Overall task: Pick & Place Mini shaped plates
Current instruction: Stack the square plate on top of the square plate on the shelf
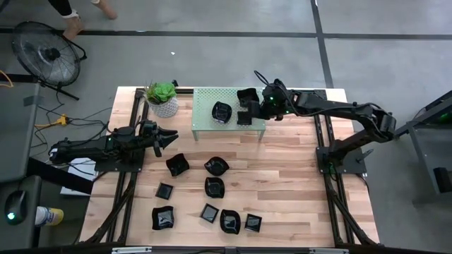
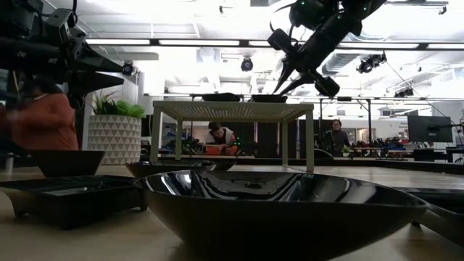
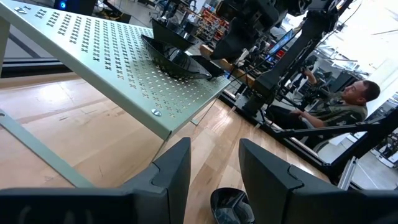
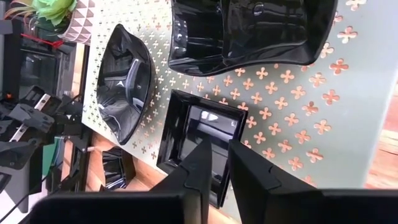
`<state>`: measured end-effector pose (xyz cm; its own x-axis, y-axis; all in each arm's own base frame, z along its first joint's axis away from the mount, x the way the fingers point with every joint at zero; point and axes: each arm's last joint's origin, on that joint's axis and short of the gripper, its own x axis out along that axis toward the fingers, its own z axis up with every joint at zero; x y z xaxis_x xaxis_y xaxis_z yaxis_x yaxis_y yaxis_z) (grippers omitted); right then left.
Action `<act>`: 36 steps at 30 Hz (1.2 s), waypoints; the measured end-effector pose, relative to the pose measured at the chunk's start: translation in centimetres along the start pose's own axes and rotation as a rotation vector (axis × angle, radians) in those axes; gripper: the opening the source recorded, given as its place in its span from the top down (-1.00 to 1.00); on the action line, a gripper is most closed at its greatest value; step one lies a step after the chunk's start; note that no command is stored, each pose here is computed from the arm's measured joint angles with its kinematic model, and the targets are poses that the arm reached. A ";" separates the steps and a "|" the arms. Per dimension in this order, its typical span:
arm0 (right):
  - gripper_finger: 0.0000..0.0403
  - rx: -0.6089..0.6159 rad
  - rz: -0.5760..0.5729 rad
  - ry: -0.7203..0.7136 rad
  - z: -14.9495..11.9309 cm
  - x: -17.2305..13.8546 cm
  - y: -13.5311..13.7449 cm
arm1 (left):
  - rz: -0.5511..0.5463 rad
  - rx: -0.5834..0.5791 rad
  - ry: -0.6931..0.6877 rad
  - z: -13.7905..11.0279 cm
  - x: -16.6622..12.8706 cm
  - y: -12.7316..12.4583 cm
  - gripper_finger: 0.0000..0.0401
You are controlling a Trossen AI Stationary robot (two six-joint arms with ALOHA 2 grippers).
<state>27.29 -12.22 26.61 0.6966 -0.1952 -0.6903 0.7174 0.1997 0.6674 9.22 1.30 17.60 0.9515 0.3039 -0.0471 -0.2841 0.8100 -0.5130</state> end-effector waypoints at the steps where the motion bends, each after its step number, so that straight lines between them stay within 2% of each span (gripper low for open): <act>1: 0.74 -0.002 0.003 -0.001 0.0 0.0 0.0 | 0.000 0.000 0.000 0.0 0.0 0.0 0.33; 8: 0.76 -0.028 0.031 -0.017 0.4 -0.1 0.1 | 0.000 0.000 0.000 0.0 0.0 0.0 0.33; 19: 0.86 -0.189 0.059 -0.020 -0.3 -1.1 0.8 | 0.000 0.000 0.000 0.0 0.0 0.0 0.33; 27: 0.88 -0.305 0.039 0.060 -3.9 -3.3 1.6 | 0.000 -0.001 -0.001 0.0 0.0 0.0 0.33; 36: 0.90 -0.400 0.038 0.214 -10.0 -4.1 2.9 | 0.000 0.000 0.000 0.0 0.0 0.0 0.33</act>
<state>26.44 -1.25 28.60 0.6750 0.0141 -0.7377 0.6024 0.5667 0.5621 9.22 1.30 17.59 0.9515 0.3040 -0.0472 -0.2842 0.8098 -0.5133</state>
